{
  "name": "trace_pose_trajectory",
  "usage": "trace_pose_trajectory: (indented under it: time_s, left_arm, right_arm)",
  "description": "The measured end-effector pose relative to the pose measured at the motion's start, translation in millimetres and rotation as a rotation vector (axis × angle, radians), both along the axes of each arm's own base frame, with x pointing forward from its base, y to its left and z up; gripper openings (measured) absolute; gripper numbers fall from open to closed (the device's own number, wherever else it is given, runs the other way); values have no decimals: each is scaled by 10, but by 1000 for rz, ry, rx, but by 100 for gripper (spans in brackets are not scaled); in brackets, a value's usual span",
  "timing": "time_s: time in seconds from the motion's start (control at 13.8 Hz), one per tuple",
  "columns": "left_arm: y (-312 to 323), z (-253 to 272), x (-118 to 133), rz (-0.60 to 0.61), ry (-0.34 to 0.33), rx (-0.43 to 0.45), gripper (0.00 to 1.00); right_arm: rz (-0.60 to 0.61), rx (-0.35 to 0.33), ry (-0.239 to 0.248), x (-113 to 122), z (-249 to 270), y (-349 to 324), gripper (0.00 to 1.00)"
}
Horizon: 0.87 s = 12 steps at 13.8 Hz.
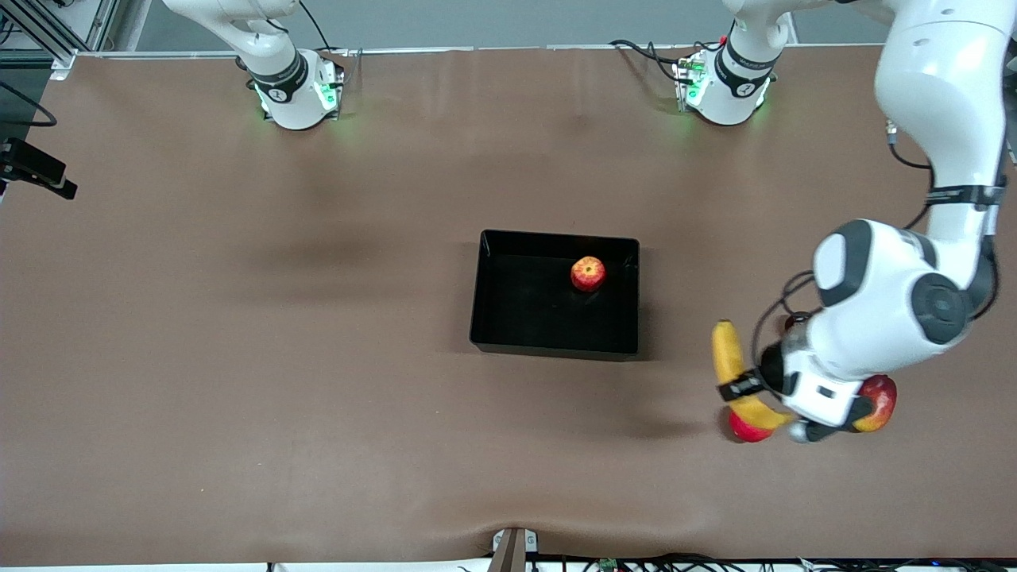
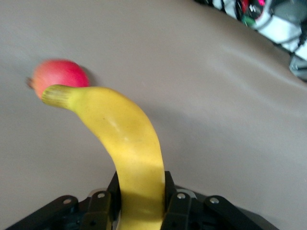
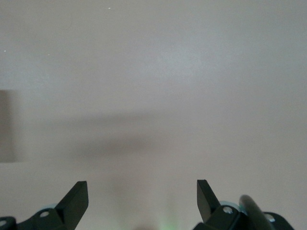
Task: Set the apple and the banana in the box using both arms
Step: 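Carry the banana over the box with the left gripper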
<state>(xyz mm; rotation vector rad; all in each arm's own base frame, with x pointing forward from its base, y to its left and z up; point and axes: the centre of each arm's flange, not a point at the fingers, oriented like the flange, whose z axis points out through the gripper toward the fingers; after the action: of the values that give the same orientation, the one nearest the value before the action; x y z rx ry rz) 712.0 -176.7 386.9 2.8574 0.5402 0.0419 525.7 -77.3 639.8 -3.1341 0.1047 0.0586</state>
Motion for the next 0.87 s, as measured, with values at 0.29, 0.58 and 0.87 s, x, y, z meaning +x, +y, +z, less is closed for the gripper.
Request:
trace_pose_trajectory:
  time_s: [0.29, 0.58, 0.87]
  left_arm:
    - [-1180, -20, -416, -31, 41, -4, 36]
    - [-2225, -186, -1008, -84, 51, 69, 36]
    - [-2686, -493, -1340, -161, 59, 128, 36]
  right_arm:
    - [-7, 6, 6, 16, -34, -30, 100]
    - [-15, 9, 5, 9, -35, -70, 100]
    - [-15, 11, 5, 9, -35, -71, 100]
